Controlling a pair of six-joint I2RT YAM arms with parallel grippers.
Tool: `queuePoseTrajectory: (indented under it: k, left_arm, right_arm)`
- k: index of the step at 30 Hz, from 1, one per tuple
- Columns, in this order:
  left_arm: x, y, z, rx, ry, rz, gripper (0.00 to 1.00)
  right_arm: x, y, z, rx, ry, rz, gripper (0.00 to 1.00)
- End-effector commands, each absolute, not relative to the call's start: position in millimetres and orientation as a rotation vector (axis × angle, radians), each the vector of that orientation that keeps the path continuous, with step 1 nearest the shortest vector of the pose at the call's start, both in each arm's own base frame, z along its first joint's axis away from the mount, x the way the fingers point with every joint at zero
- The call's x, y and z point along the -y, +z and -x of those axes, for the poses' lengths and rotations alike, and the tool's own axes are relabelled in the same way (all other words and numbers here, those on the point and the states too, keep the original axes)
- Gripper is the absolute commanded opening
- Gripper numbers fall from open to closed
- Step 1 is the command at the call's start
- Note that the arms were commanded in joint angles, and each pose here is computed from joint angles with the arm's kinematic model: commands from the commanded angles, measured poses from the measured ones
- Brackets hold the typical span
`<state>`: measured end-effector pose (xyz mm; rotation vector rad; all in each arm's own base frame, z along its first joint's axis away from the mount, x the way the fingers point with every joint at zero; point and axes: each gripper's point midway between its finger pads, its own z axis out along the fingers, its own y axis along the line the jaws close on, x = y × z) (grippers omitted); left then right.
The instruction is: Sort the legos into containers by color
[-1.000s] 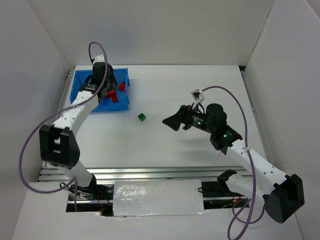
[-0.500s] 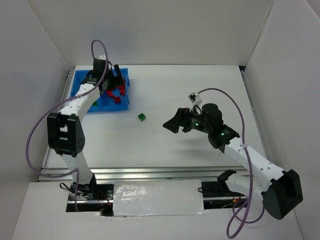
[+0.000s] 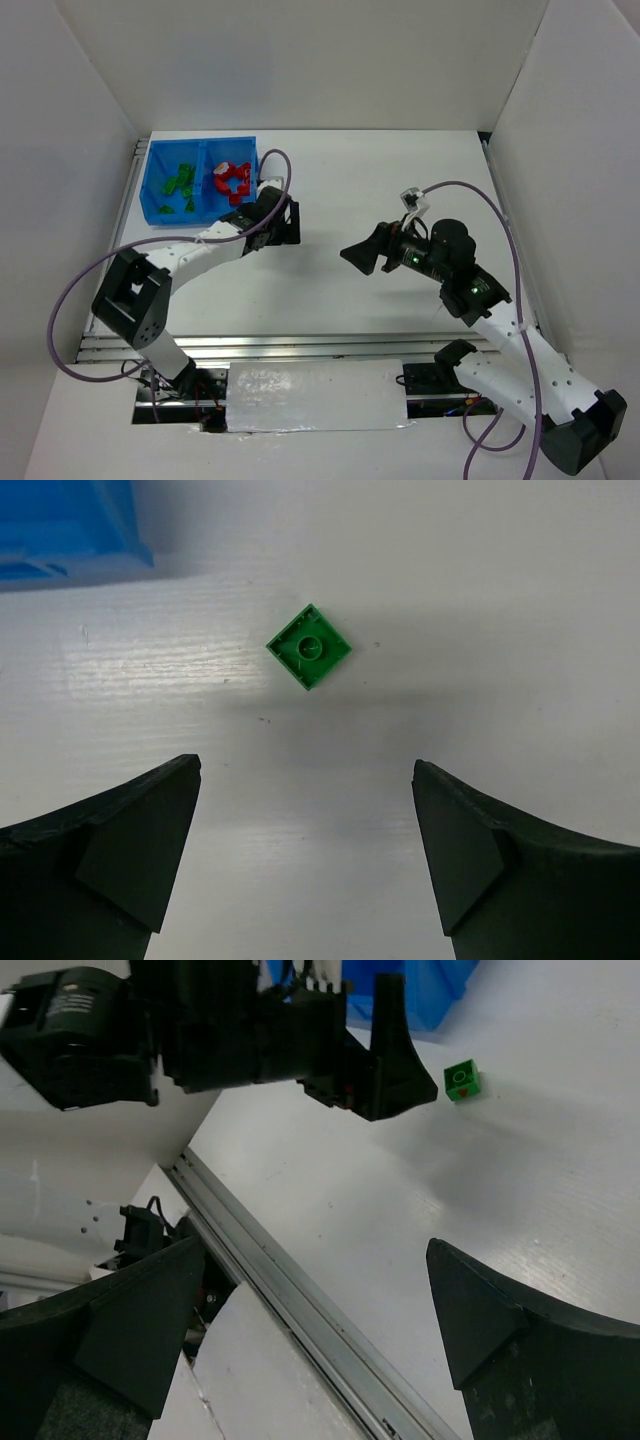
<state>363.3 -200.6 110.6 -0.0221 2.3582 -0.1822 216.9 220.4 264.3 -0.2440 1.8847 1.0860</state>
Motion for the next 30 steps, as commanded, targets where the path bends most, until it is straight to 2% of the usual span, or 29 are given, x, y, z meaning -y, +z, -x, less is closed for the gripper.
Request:
queuePoseTrajectory:
  k: [1,6,12,16,19,25,30]
  left_arm:
    - [196,117,-377,-2.275,-0.122,0.251,1.00]
    - [201,103,-389,-2.240,-0.120,0.441,1.00]
    - [192,77,-409,-2.264,0.101,0.609,0.99]
    - [197,72,-423,-2.262,0.143,0.634,0.98]
    - [195,61,-422,-2.268,0.176,0.657,0.94]
    - [194,45,-414,-2.299,0.173,0.666,0.92]
    - [197,26,-411,-2.337,0.177,0.656,0.84]
  right_arm:
    - [-217,270,-213,-1.856,1.082,0.257,1.00]
    - [-217,264,-211,-1.871,1.078,0.280,1.00]
    - [-219,263,-207,-1.867,1.100,0.296,1.00]
    - [-220,263,-204,-1.864,1.119,0.302,1.00]
    - [-221,263,-202,-1.864,1.129,0.311,1.00]
    - [-224,260,-203,-1.870,1.133,0.320,0.99]
    - [-225,258,-204,-1.873,1.139,0.323,1.00]
